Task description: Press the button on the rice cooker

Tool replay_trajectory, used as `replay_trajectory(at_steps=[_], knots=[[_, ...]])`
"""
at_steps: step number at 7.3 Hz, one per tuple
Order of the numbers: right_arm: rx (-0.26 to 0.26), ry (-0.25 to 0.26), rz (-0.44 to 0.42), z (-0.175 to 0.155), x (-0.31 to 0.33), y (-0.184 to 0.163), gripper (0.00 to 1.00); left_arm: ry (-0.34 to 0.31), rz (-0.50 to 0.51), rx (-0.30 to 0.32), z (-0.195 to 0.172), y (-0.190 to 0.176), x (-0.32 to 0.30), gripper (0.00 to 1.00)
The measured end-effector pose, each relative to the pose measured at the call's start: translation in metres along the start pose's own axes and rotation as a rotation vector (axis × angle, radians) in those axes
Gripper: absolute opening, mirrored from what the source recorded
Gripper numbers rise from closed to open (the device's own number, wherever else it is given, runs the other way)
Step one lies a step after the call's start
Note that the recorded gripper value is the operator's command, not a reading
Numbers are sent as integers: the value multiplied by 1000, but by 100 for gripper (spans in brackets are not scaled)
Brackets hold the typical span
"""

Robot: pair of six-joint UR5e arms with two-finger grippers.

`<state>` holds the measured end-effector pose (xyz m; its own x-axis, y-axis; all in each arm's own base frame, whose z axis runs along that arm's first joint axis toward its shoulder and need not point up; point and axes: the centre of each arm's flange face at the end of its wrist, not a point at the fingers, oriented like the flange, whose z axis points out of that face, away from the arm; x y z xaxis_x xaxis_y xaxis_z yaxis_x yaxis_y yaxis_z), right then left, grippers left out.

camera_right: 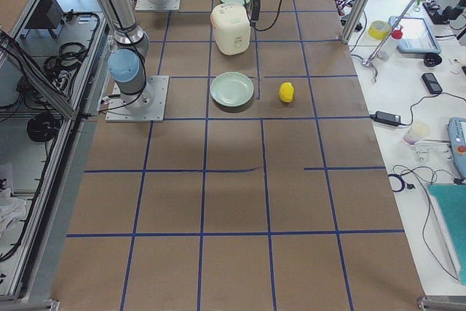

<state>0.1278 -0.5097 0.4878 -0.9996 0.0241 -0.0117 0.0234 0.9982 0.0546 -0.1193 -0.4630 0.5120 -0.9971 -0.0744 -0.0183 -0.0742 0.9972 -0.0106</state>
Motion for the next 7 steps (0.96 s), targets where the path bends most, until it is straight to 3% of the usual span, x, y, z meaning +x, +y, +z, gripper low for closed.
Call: replay_trajectory(at_steps=[7], knots=[[6,0,-3,0,-2,-1,100,0,0,0,0,0,0,100]])
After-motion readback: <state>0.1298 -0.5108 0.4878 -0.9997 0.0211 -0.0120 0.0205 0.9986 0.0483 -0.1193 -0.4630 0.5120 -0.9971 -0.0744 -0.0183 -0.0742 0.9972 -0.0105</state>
